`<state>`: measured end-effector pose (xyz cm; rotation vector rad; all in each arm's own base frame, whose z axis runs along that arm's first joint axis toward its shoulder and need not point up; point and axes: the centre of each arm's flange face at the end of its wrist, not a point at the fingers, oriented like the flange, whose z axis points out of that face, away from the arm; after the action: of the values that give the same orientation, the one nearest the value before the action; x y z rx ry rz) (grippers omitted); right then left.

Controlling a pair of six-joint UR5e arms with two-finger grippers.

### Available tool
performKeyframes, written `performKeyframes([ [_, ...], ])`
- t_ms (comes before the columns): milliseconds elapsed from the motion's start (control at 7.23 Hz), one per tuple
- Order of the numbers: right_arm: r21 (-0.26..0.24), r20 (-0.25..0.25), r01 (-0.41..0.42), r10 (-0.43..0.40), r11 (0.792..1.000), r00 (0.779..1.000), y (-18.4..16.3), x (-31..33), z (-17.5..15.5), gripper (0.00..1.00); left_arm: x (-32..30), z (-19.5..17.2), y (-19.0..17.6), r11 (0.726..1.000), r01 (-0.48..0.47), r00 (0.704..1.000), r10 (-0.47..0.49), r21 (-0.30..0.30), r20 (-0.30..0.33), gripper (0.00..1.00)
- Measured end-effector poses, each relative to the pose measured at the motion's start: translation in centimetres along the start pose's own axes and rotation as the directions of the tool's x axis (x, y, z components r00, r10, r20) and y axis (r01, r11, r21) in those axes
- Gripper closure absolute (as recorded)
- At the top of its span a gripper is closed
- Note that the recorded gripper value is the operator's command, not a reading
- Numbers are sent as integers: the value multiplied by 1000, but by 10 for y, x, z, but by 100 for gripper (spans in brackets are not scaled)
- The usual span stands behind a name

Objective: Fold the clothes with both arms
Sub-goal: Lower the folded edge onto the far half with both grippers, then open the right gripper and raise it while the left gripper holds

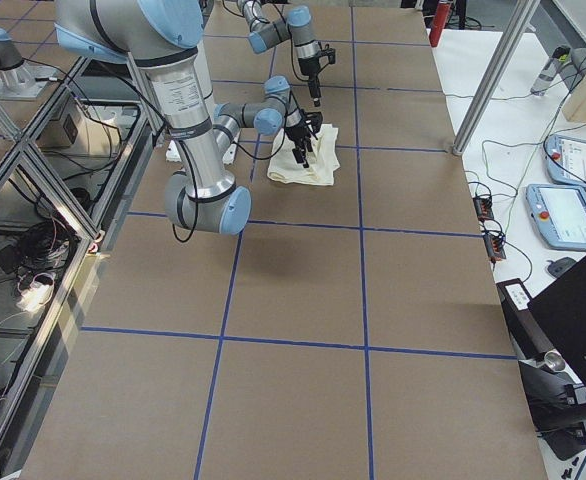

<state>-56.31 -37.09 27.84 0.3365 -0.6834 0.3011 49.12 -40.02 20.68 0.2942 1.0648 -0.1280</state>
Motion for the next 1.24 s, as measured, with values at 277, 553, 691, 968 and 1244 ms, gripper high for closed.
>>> performKeyframes([
  [277,44,-44,-39,41,998,998,-46,14,16,0,0,-1,0,1000,1,1000,-1,0,-2,0],
  [553,69,-100,-107,113,992,989,-103,21,40,0,1,-1,2,1000,2,1000,-2,-2,-3,0],
  [691,49,-106,-142,146,989,984,-128,24,42,0,1,0,3,1000,4,1000,-4,-4,-3,0],
  [968,-20,-30,-151,150,988,988,-138,9,8,0,1,0,5,1000,13,1000,-13,-7,-4,0],
  [1244,-50,31,-90,92,995,995,-93,-16,-15,4,0,1,6,1000,15,1000,-15,-8,-3,0],
])
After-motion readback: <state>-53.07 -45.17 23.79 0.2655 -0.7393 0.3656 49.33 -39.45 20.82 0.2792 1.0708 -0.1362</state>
